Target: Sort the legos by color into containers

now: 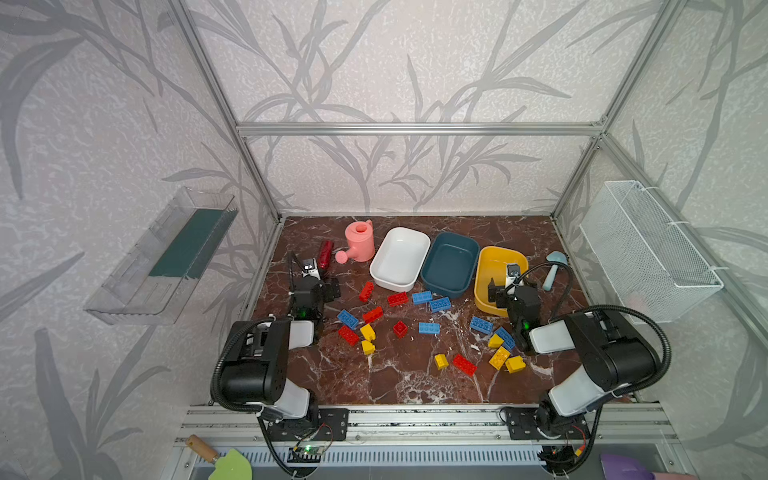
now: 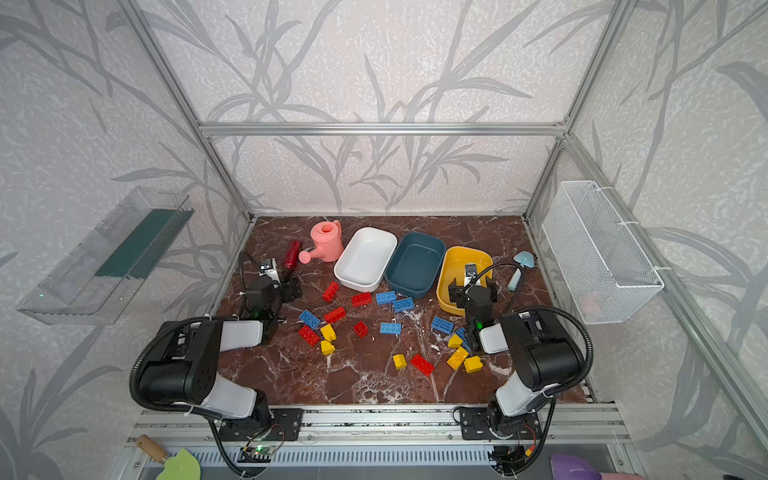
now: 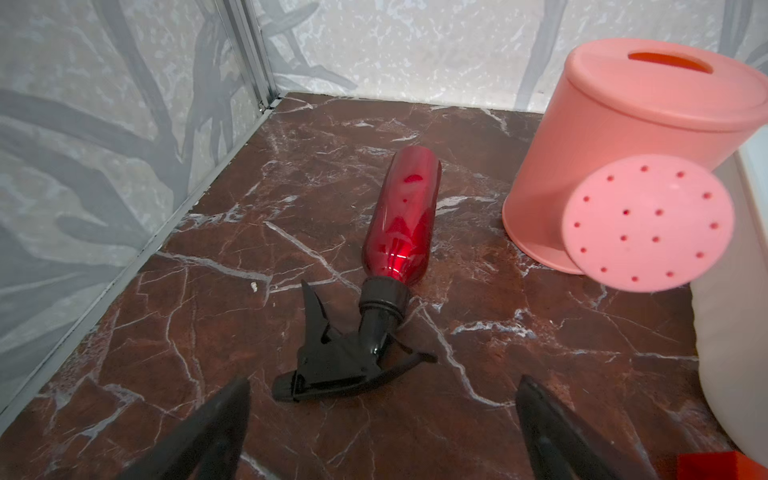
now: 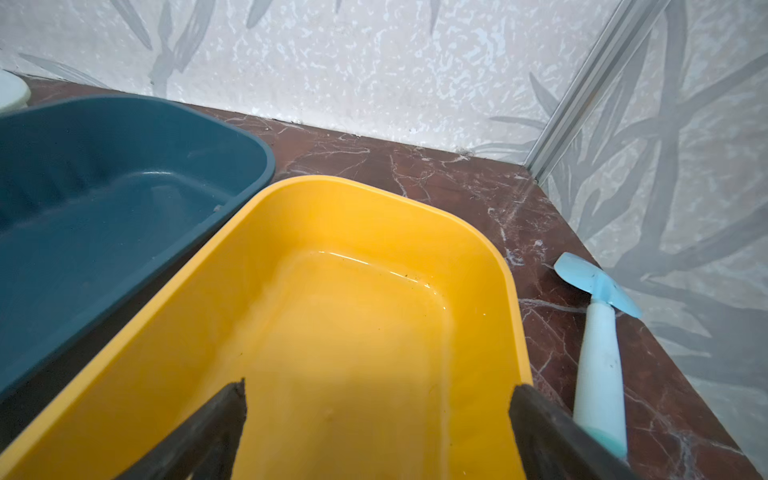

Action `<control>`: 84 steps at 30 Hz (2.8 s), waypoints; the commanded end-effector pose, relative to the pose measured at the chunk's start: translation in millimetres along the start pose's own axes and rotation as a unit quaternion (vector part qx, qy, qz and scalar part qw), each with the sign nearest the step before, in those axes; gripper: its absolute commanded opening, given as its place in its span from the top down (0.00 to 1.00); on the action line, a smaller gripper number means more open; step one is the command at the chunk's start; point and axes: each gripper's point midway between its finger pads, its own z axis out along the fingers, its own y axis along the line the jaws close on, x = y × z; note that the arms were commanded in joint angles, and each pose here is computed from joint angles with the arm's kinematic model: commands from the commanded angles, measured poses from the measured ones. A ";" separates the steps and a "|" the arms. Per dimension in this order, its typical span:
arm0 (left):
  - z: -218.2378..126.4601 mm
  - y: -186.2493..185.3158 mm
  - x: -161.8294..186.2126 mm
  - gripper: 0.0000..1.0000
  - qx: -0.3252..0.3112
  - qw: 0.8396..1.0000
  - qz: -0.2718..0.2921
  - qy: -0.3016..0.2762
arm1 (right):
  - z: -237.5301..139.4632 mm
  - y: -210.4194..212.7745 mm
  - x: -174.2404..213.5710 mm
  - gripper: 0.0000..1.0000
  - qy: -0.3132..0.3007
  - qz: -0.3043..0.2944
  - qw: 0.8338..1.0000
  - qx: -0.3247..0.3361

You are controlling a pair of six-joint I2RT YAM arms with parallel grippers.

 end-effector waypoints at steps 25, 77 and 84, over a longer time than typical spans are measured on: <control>0.6 -0.7 -2.6 0.01 0.003 1.000 0.007 -0.002 | -4.9 -2.7 -12.6 0.01 -0.030 0.002 0.999 0.012; -144.5 -47.2 -112.1 0.01 0.045 0.994 -0.050 0.087 | -144.1 160.7 -129.8 0.01 0.117 -0.067 0.953 -0.272; -205.6 -25.0 -84.0 0.01 0.058 0.987 -0.103 0.113 | -199.5 255.9 -71.4 0.06 0.212 -0.138 0.896 -0.365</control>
